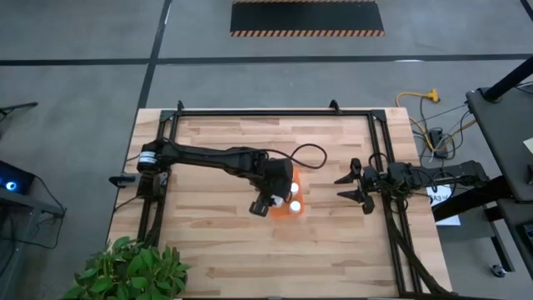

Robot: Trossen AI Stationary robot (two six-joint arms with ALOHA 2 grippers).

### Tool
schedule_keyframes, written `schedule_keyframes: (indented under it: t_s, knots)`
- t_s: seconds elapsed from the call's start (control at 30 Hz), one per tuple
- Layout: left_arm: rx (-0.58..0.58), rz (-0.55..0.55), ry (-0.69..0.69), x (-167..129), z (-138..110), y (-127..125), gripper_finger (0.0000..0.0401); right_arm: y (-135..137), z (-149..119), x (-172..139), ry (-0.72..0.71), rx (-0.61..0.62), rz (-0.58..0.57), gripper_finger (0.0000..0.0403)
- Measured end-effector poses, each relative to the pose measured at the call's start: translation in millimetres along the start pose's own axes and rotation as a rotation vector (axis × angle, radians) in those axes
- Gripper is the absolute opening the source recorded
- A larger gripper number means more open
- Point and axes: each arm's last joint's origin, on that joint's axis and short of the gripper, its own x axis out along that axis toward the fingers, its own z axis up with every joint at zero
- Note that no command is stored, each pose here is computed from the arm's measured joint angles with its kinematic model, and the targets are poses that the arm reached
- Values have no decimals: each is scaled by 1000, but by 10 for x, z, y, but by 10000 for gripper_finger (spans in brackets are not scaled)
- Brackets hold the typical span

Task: Pick and place pill bottles into a basket
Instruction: Put the white pill bottle into the orange bin

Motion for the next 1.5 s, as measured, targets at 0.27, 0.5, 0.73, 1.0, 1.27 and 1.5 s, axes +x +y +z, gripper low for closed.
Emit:
schedule_keyframes:
  t_s: [0.27,0.5,0.73,1.0,1.27,1.5]
  knots:
    - [-5,-15,43,256,-11,27,143,-1,-1,0,1,0,-1,194]
    - [-3,-17,38,390,1,48,143,-1,-2,0,2,0,-1,194]
    - [-7,-23,59,543,-14,68,143,0,-2,0,1,0,-1,194]
    - [-11,-27,72,686,-32,83,143,0,-1,0,1,0,-1,194]
    - [-43,-23,62,705,-30,86,143,0,-1,0,1,0,-1,194]
    - [-80,-25,72,727,-52,78,143,-1,-2,0,1,0,-1,194]
